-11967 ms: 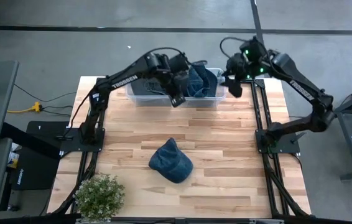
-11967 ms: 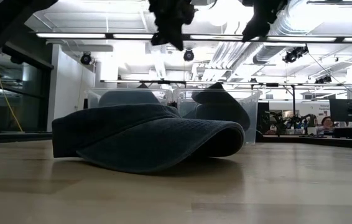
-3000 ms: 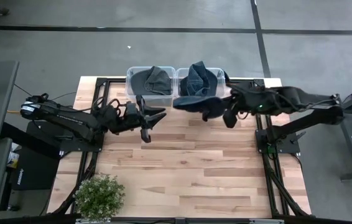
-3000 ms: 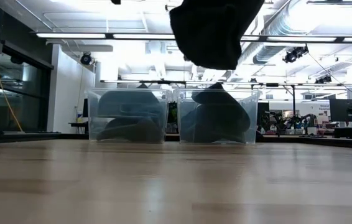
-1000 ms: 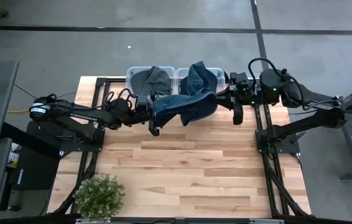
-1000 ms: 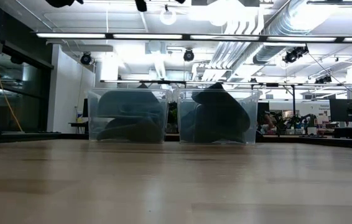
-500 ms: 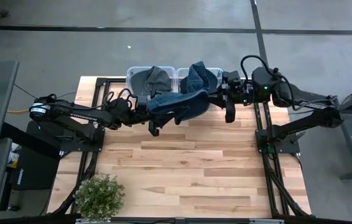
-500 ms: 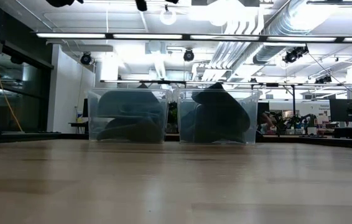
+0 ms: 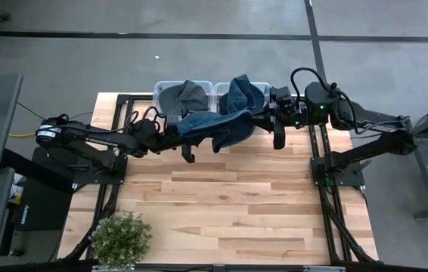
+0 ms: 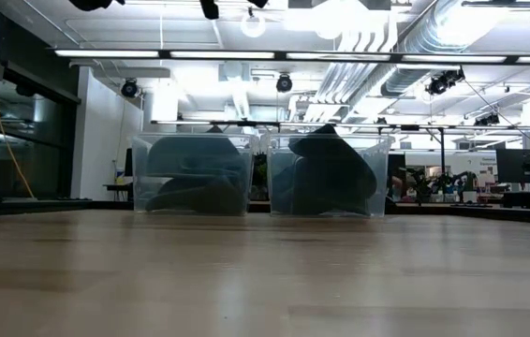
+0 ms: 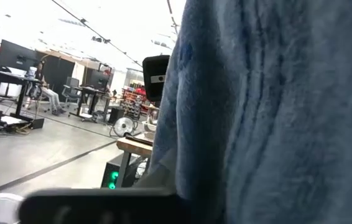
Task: Pick & Place hat
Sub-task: Put the blue cap into the right transparent bin
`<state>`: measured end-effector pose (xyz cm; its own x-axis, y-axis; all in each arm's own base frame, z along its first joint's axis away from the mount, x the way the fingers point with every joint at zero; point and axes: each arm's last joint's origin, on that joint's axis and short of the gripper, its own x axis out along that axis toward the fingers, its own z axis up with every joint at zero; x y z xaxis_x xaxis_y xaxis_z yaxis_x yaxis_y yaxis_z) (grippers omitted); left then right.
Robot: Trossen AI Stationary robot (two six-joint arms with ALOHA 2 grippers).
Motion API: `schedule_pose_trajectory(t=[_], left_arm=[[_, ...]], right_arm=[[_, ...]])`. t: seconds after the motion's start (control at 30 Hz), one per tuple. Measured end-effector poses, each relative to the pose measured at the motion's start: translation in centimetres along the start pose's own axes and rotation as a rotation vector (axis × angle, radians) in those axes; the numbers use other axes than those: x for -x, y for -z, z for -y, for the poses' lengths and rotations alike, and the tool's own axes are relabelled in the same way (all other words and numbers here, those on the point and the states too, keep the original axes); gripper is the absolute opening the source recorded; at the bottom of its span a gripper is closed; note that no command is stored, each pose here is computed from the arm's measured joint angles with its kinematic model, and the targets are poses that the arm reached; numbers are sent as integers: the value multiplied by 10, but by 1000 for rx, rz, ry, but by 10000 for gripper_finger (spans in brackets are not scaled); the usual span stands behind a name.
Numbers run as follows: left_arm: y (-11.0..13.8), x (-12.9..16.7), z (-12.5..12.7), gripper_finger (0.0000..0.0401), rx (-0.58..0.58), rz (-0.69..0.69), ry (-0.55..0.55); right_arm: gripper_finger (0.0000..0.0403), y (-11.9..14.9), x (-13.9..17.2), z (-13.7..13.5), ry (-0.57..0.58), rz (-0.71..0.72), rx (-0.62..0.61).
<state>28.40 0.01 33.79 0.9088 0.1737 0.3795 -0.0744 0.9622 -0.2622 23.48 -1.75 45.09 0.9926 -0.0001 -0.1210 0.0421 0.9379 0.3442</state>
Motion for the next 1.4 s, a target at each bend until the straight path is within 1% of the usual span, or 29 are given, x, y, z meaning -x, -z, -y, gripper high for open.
schedule_pose_trajectory(t=[0.03,0.13,0.3,0.4,0.53,0.63,0.7,0.93,1.1,1.23,1.33,1.4], left_arm=[[0,0,0,15,4,0,-1],[0,0,0,7,41,1,-6],[0,0,0,3,83,1,-9],[0,0,0,3,88,1,-9],[0,0,0,2,90,1,-10],[0,0,0,2,90,2,-12],[0,0,0,1,94,2,-12],[0,0,-1,1,115,6,-27],[0,0,-2,0,152,15,-57],[0,0,-2,0,202,21,-74],[-1,-1,-7,0,257,29,-88],[-2,-1,-12,0,322,31,-94]], right_arm=[[5,0,0,0,0,-1,0],[5,0,0,0,1,-1,0],[5,0,0,0,2,-1,6],[8,0,0,0,1,-1,9],[34,1,0,0,-1,-7,11],[51,1,0,-1,-30,-19,34],[57,1,1,-1,-37,-19,48],[79,-5,12,0,-12,20,58],[100,-11,32,4,15,52,99],[115,-18,57,9,92,107,136],[122,-22,76,11,155,142,161],[123,-22,87,12,180,152,174]])
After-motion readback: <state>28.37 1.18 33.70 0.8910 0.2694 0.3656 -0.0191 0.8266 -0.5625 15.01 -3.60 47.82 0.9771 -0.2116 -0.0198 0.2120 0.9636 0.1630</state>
